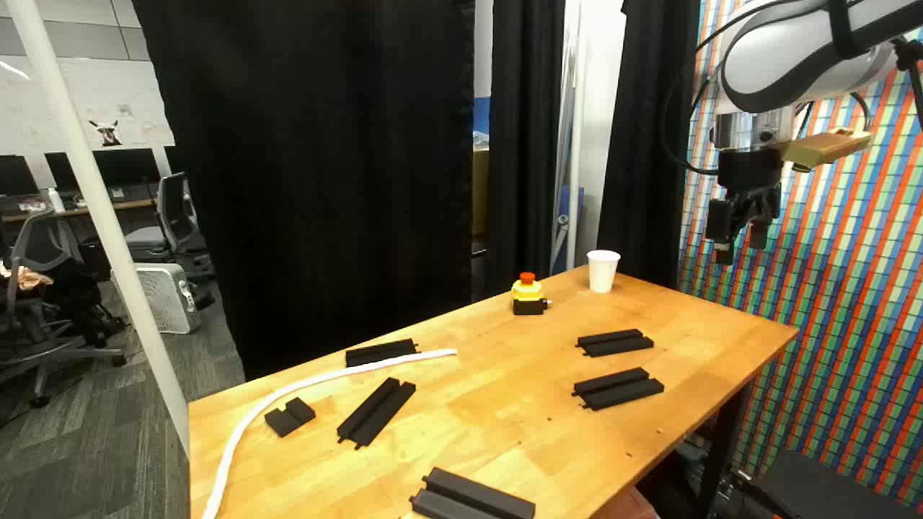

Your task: Align all the black objects in a straight line.

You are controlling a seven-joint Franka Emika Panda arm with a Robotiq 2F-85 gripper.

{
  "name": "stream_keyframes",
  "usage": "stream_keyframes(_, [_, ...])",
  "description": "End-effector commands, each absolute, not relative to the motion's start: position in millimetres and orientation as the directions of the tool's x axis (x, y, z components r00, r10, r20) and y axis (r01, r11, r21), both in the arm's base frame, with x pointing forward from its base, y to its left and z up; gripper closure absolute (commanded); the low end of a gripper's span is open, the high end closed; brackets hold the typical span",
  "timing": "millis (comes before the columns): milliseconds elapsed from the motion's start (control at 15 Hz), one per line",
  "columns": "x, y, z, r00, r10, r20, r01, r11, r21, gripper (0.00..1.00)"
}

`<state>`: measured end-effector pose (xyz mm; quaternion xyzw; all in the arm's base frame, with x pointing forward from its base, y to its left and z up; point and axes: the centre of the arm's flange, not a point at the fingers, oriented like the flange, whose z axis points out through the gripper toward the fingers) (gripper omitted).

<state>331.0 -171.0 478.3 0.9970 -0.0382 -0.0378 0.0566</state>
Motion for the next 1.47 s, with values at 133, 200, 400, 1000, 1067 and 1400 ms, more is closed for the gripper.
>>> stream_keyframes(133, [331.5, -171.7, 483.0, 0.995, -0.081, -0.061, -0.074, -0.990, 0.118, 0.00])
stream_keyframes(200, [331.6, -171.7, 483.3, 0.995, -0.081, -0.060, -0.074, -0.990, 0.119, 0.00])
stream_keyframes(400, [332.6, -173.4, 481.5, 0.996, -0.072, -0.060, -0.065, -0.990, 0.122, 0.00])
stream_keyframes(1000, [347.5, -209.9, 464.4, 0.947, 0.295, -0.126, 0.317, -0.917, 0.241, 0.00])
stream_keyframes(1067, [349.2, -215.6, 464.4, 0.933, 0.337, -0.128, 0.359, -0.896, 0.261, 0.00])
stream_keyframes(1400, [358.8, -246.9, 450.0, 0.857, 0.515, 0.021, 0.480, -0.813, 0.331, 0.00])
